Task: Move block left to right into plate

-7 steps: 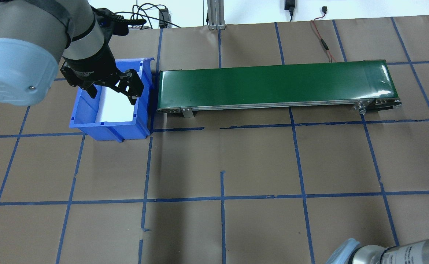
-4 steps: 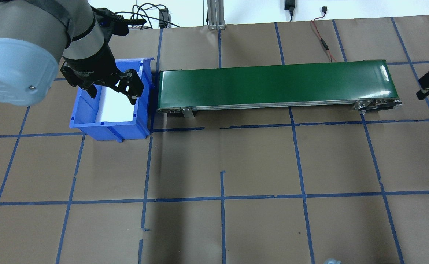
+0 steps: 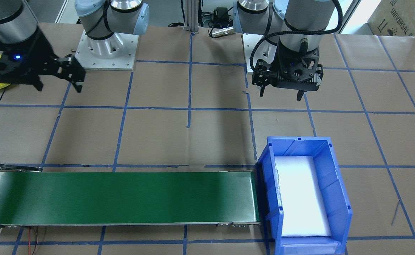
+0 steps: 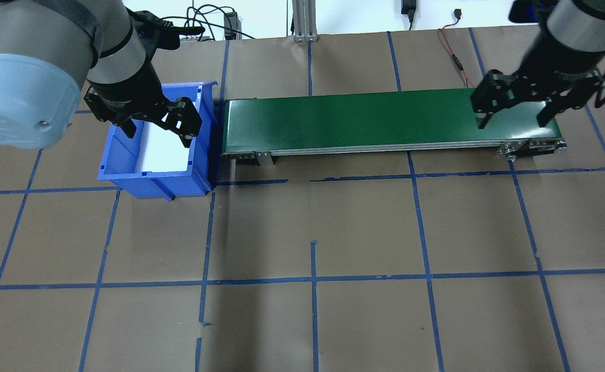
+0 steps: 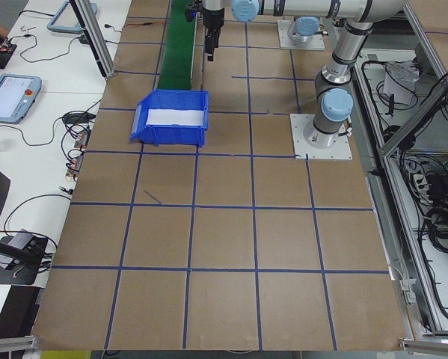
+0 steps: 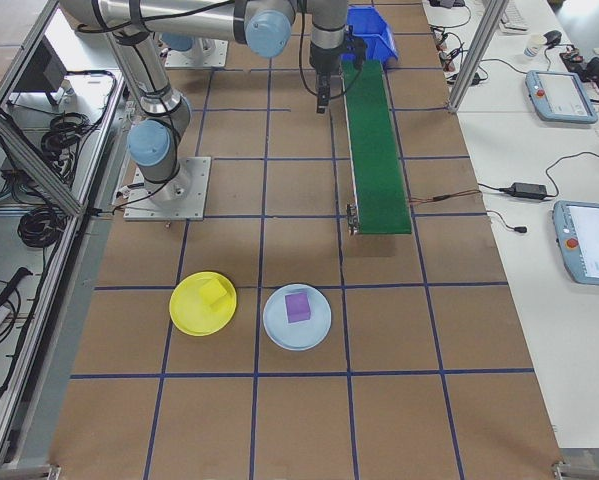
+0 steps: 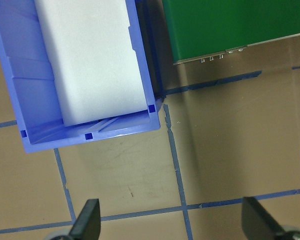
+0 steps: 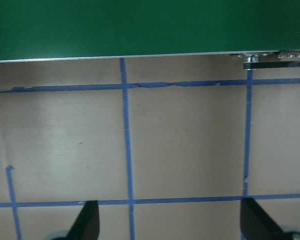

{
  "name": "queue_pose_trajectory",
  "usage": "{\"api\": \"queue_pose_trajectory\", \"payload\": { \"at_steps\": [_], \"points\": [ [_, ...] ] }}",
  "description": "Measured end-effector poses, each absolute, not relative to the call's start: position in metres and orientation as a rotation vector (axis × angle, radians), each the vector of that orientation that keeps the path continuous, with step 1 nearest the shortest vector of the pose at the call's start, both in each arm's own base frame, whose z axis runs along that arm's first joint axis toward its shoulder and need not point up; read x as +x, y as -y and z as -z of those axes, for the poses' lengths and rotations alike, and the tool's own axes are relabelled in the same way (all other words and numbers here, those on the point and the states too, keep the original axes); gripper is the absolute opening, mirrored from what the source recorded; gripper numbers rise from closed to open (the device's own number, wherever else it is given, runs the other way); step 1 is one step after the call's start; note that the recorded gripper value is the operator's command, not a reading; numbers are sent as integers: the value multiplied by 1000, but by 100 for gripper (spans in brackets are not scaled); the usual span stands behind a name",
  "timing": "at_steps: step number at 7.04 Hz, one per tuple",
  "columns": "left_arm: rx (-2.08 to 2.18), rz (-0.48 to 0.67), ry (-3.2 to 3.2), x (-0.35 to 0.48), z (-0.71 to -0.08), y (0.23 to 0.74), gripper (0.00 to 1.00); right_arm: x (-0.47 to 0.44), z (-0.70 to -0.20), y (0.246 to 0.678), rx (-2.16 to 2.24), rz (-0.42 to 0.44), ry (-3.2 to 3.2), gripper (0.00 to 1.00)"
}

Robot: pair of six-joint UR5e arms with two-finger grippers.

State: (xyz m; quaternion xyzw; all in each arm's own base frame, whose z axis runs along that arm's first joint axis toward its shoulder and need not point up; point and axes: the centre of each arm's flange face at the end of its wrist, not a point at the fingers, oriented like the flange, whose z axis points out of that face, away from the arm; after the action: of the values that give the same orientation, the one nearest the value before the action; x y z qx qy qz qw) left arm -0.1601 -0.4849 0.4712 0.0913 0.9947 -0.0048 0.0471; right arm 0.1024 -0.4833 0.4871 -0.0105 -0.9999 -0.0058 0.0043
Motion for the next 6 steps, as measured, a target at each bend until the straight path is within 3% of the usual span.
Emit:
{"api": "queue_pose_trajectory", "payload": {
  "at_steps": [2, 6],
  "points": [
    [278, 14, -3035, -160, -471, 485, 100, 179, -503, 463, -27, 8, 3131, 100],
    [281, 16, -3034, -160, -472, 485, 100, 147, -513, 491, 5, 44, 3115, 100]
  ]
}}
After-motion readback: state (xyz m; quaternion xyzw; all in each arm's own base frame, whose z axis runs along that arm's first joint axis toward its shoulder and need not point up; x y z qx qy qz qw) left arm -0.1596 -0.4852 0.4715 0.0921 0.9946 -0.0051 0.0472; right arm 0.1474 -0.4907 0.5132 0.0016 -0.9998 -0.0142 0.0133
